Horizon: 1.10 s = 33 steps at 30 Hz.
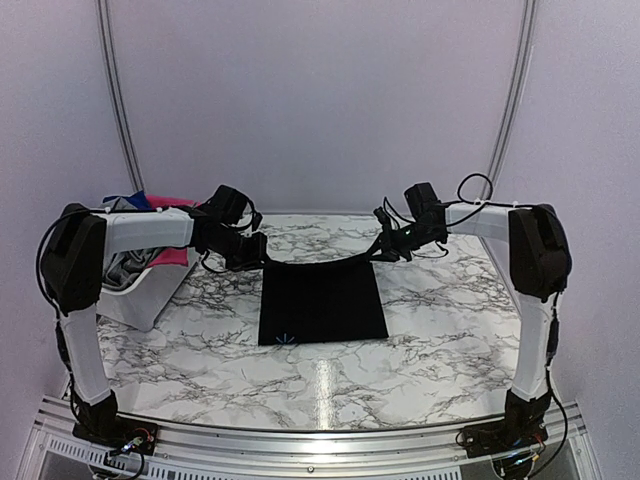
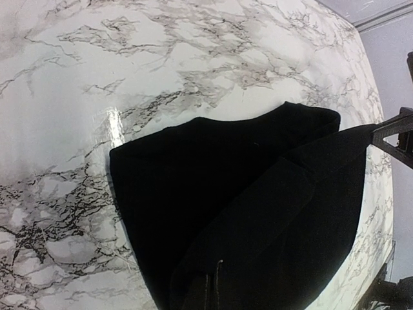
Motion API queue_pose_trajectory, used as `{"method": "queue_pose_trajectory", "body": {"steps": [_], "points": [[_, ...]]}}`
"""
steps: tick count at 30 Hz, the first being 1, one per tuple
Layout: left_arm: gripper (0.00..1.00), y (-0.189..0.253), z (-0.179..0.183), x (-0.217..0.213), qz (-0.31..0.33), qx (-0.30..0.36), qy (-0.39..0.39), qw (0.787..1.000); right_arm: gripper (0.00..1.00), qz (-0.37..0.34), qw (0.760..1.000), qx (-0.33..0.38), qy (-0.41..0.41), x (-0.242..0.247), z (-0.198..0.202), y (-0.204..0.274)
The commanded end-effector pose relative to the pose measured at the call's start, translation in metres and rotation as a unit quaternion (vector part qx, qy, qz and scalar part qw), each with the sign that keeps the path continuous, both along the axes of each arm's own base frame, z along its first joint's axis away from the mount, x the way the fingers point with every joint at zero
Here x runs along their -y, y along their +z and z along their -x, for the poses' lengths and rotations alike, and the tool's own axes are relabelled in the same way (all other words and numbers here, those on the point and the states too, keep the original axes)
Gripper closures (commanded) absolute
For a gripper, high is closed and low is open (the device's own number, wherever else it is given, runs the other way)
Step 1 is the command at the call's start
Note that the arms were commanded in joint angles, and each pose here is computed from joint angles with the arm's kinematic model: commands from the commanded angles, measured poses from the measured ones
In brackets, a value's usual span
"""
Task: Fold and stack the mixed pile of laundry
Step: Fold the 2/3-rectangle-folded T-shirt at the center of the board.
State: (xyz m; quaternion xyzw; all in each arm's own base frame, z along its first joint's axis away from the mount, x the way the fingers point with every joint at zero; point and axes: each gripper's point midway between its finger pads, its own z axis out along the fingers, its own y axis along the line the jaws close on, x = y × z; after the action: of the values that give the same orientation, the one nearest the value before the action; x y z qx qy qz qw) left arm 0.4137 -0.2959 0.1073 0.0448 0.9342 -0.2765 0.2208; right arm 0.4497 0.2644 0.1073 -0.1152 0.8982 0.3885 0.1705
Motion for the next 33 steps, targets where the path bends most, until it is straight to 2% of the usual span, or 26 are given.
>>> {"method": "queue_pose_trajectory", "body": {"steps": [1, 6, 16, 25, 33], "points": [[1.00, -0.014, -0.011, -0.001, -0.008, -0.010, -0.007, 1.000, 1.00, -0.009, 1.000, 0.017, -0.005, 0.001, -0.024, 0.006], [1.00, -0.011, -0.015, 0.004, -0.003, -0.003, -0.019, 1.000, 1.00, -0.010, 1.000, 0.013, -0.007, 0.008, -0.023, 0.010], [1.00, 0.012, 0.004, 0.004, 0.017, 0.012, -0.050, 0.999, 1.00, -0.002, 0.999, 0.015, -0.029, 0.036, 0.004, 0.025], [1.00, 0.004, -0.022, 0.008, 0.006, 0.018, -0.032, 0.999, 1.00, -0.009, 0.999, 0.012, -0.043, 0.036, -0.019, 0.009], [1.00, -0.028, -0.049, 0.011, -0.002, 0.002, -0.014, 1.000, 1.00, -0.007, 0.999, 0.009, -0.051, 0.035, -0.044, -0.017]]}}
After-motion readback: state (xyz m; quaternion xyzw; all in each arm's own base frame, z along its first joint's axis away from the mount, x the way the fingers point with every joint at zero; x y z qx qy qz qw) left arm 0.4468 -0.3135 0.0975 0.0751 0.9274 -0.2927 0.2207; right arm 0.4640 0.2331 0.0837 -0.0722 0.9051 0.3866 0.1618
